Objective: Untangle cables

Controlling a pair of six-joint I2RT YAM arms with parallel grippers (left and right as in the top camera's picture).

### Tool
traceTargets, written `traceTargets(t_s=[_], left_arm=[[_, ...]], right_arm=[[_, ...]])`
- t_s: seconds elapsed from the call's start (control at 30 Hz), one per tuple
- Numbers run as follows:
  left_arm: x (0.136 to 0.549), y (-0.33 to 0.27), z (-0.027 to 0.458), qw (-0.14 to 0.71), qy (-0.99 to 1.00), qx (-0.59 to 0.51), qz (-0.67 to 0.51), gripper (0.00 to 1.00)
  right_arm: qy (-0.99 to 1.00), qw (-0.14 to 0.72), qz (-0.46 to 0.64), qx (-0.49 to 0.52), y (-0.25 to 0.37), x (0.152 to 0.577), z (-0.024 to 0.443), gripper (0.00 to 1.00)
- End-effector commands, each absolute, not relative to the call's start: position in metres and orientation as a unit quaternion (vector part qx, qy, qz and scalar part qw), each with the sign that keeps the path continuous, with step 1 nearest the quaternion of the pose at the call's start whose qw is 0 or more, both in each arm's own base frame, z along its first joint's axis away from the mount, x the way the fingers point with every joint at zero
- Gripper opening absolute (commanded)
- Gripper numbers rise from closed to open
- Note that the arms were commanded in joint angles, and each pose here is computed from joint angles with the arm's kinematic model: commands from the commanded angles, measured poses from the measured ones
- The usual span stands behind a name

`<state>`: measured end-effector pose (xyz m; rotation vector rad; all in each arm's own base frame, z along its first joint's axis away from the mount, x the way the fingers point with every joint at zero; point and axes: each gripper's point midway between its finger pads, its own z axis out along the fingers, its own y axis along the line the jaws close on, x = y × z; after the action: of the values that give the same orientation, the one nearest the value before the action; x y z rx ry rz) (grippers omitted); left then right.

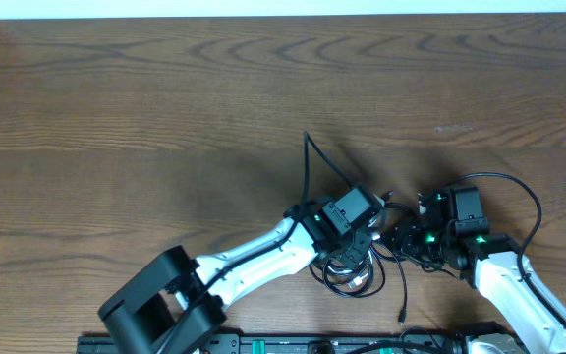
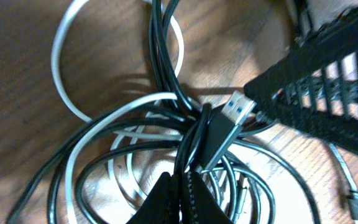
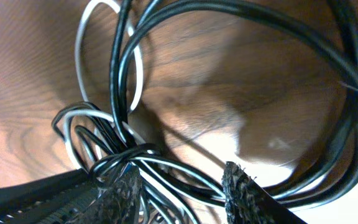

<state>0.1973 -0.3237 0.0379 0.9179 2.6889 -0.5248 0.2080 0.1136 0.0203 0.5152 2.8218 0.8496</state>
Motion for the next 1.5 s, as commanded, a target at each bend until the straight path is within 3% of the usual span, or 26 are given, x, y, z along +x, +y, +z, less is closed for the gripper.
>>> traceTargets(t_s=[0.0,0.4,0.63,1.0,1.13,1.47], left_arm=[[0.206,-0.319,0.054,0.154,0.918,0.318,-0.181,0.08],[0.208,-0.317,0.058,0.162,0.908,0.342,-0.179,0.08],[0.199,-0.318,0.046,0.138,0.91,0.345,-0.183,0.29],[0.192,-0.319,0.026,0.114,0.915,0.348,-0.172,0.28],[0.192,-0.321,0.026,0.116,0.914,0.348,-0.174,0.09],[0.193,-0.322,0.026,0.118,0.914,0.348,-0.175,0.11]], right_arm=[[0.934,0.11,0.31,0.14,0.119,0.222,0.044,0.4],[0.913,0.138,0.355,0.142,0.119,0.233,0.066,0.43],[0.92,0.118,0.337,0.159,0.115,0.225,0.057,0.42],[0.922,0.088,0.32,0.199,0.109,0.208,0.034,0.43],[0.922,0.092,0.328,0.186,0.116,0.209,0.037,0.43],[0.93,0.085,0.295,0.202,0.122,0.204,0.029,0.43]])
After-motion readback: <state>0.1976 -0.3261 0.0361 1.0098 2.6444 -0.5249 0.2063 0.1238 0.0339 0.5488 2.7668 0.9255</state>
